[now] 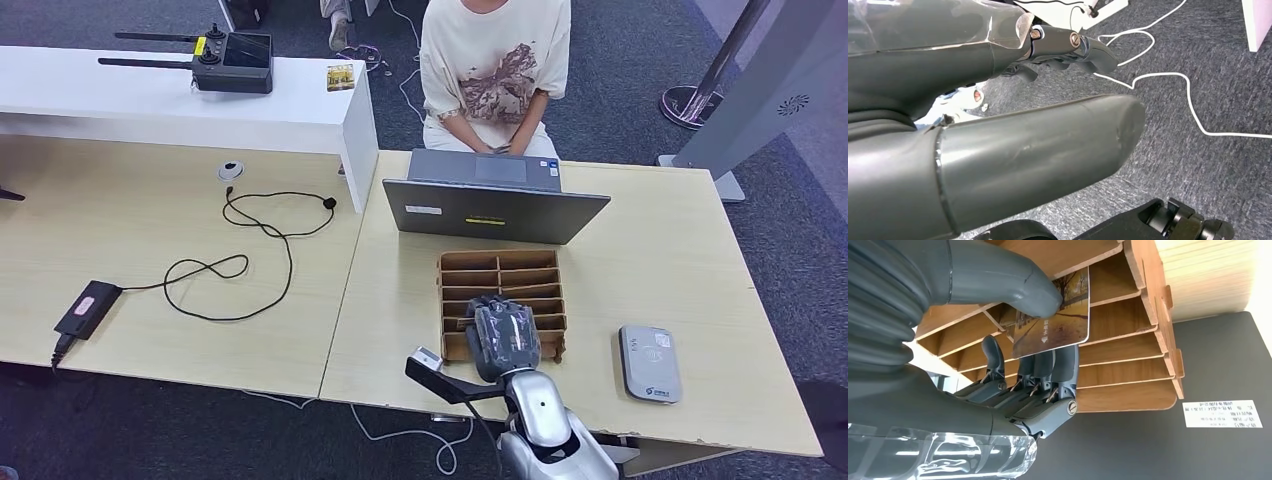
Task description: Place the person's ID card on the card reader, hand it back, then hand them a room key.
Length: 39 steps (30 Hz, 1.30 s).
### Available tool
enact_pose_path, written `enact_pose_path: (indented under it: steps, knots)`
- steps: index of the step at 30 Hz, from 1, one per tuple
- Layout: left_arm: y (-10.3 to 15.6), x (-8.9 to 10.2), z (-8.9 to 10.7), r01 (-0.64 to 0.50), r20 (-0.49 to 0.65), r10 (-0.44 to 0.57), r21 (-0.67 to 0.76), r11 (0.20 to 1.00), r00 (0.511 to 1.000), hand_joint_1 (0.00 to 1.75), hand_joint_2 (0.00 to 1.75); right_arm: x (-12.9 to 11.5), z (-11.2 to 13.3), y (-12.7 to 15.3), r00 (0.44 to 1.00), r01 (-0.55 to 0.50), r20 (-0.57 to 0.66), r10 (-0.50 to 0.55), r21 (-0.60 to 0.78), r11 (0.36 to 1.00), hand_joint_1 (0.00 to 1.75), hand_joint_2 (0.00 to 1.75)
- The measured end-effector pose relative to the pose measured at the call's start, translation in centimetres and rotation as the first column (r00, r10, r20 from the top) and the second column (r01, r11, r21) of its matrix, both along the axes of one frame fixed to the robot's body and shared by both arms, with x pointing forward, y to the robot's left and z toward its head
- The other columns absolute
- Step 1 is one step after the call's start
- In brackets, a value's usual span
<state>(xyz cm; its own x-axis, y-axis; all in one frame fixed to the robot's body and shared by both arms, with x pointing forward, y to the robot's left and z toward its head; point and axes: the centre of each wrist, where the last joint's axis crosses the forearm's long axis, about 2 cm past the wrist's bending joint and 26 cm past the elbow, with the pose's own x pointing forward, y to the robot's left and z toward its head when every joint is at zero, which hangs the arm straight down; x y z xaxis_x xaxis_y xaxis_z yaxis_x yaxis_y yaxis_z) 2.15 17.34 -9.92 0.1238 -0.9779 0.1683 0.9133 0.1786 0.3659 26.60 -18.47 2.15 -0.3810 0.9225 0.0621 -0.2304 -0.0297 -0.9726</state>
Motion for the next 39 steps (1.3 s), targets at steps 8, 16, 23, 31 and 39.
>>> enact_pose_path:
  steps: [8,16,23,31,39]
  knots:
    - [0.05,0.02,-0.01,0.01,0.002,-0.01,-0.006,1.0,1.0,0.0,0.0,0.04,-0.04,0.21,1.0,0.002,0.002,-0.002,0.004,1.0,1.22,1.75]
    - [0.41,0.07,-0.09,0.019,0.003,-0.019,-0.01,1.0,1.0,0.0,0.0,0.02,-0.14,0.34,1.0,0.007,0.002,-0.007,0.006,1.0,1.3,1.75]
    - [0.45,0.07,-0.1,0.022,0.003,-0.022,-0.009,1.0,1.0,0.0,0.0,0.01,-0.17,0.35,1.0,0.018,0.001,-0.018,0.007,1.0,1.39,1.75]
    - [0.47,0.07,-0.1,0.021,0.003,-0.021,-0.007,1.0,1.0,0.0,0.0,0.05,-0.15,0.32,1.0,0.021,0.001,-0.021,0.008,1.0,1.54,1.75]
    - [0.24,0.05,-0.05,0.014,0.001,-0.014,0.006,1.0,1.0,0.0,0.0,0.15,0.0,0.32,1.0,0.023,0.003,-0.023,0.01,1.0,1.52,1.75]
